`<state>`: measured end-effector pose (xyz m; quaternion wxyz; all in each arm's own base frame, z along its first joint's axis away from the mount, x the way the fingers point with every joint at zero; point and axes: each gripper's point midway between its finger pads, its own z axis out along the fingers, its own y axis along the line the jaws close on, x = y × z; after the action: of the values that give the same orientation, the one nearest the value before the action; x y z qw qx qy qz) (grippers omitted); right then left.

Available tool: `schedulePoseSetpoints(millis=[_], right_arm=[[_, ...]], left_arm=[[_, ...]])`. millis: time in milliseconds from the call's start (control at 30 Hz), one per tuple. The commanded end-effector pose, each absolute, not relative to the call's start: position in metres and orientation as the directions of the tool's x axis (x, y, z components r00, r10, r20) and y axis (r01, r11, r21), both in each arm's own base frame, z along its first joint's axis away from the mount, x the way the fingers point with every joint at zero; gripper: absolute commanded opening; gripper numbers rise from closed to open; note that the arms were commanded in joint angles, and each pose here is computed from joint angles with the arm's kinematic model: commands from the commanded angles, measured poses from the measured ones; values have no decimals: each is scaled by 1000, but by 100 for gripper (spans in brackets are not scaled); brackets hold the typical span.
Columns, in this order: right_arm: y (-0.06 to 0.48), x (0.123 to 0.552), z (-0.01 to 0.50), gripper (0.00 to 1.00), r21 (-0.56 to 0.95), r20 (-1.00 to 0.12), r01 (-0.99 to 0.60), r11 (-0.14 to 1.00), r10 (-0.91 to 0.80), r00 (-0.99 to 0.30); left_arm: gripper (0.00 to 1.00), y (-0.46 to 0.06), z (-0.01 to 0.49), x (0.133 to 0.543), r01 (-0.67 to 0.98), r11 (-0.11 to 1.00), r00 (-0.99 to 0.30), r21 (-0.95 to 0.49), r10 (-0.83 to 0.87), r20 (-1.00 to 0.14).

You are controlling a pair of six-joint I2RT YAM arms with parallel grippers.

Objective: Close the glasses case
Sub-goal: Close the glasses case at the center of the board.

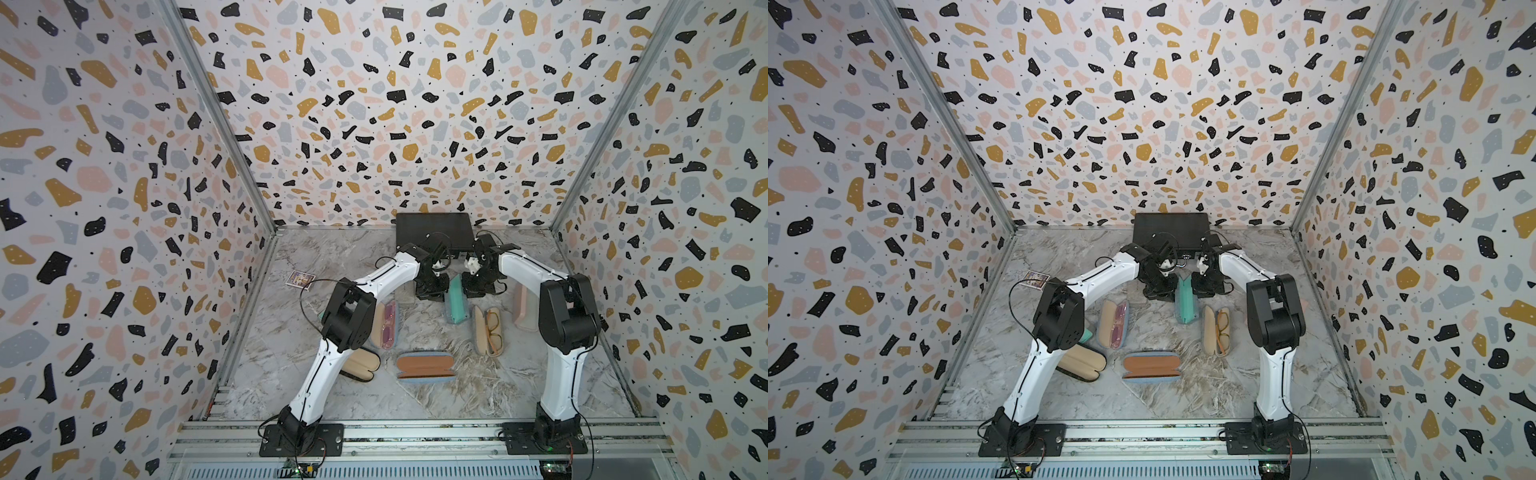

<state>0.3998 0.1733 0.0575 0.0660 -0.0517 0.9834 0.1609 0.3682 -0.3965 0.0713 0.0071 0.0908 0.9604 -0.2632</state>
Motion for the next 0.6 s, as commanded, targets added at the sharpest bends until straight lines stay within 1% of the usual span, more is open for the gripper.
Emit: schedulePoseSetpoints(millis=[0,333,567], right_arm=[[207,391,81,10,403,-172,-211,890,-153,-973],[204,392,82,11,380,-177,-203,902,-144,-973],[188,393,93,17,311,-218,-172,935,-106,-970]], left_arm=[[0,-434,96,374,261,762,-965,-592,210,-156],[0,-431,99,373,270,768,-963,-581,214,-165],[0,-404,114,374,277,803,-959,-527,194,-209]])
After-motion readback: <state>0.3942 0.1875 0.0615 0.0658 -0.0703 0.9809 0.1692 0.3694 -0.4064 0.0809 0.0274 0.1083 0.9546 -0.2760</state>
